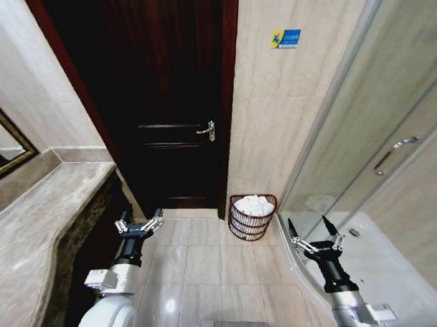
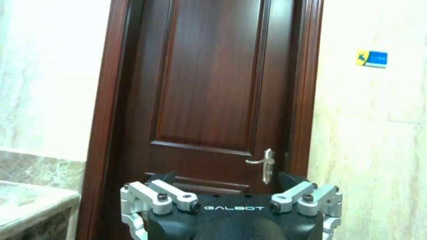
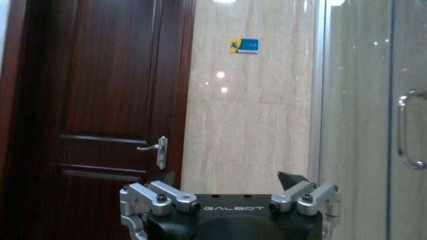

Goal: Discard the used towel into the hamper.

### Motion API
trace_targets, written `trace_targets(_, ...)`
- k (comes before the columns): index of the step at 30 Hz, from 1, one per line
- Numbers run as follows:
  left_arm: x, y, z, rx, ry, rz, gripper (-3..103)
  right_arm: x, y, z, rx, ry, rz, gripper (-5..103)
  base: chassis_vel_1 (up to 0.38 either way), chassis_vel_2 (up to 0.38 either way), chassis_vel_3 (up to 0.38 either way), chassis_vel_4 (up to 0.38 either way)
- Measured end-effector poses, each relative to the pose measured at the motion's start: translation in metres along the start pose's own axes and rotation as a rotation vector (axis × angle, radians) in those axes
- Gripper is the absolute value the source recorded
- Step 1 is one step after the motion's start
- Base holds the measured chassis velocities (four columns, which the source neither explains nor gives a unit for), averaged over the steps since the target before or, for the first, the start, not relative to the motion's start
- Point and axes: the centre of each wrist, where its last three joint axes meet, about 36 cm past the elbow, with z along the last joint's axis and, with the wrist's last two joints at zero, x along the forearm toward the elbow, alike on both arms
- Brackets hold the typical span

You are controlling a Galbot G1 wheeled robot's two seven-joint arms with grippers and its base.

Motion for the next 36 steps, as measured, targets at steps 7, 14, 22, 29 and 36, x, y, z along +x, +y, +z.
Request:
trace_targets(7,0.0000,0.0000,0.0000,0.000,0.000,0.000,100,0.0000,0.0000,0.0000,0.000,0.000,0.000,100,0.222,-0.206,-0.225,0.216)
trace_targets(14,0.0000,0.0000,0.0000,0.000,0.000,0.000,100,0.0000,0.0000,0.0000,0.000,0.000,0.000,100,0.215,-0.202,-0.217,0.205)
trace_targets(22,0.0000,0.0000,0.0000,0.000,0.000,0.000,100,0.0000,0.0000,0.0000,0.000,0.000,0.000,100,0.208,-0.208,-0.208,0.209)
trace_targets(29,0.0000,0.0000,0.0000,0.000,0.000,0.000,100,0.0000,0.0000,0.0000,0.000,0.000,0.000,100,0.213,-0.216,-0.223,0.218)
trace_targets(36,0.0001,0.0000,0.0000,0.000,0.000,0.000,100,0.0000,0.0000,0.0000,0.000,0.000,0.000,100,0.129,-0.109,-0.150,0.141)
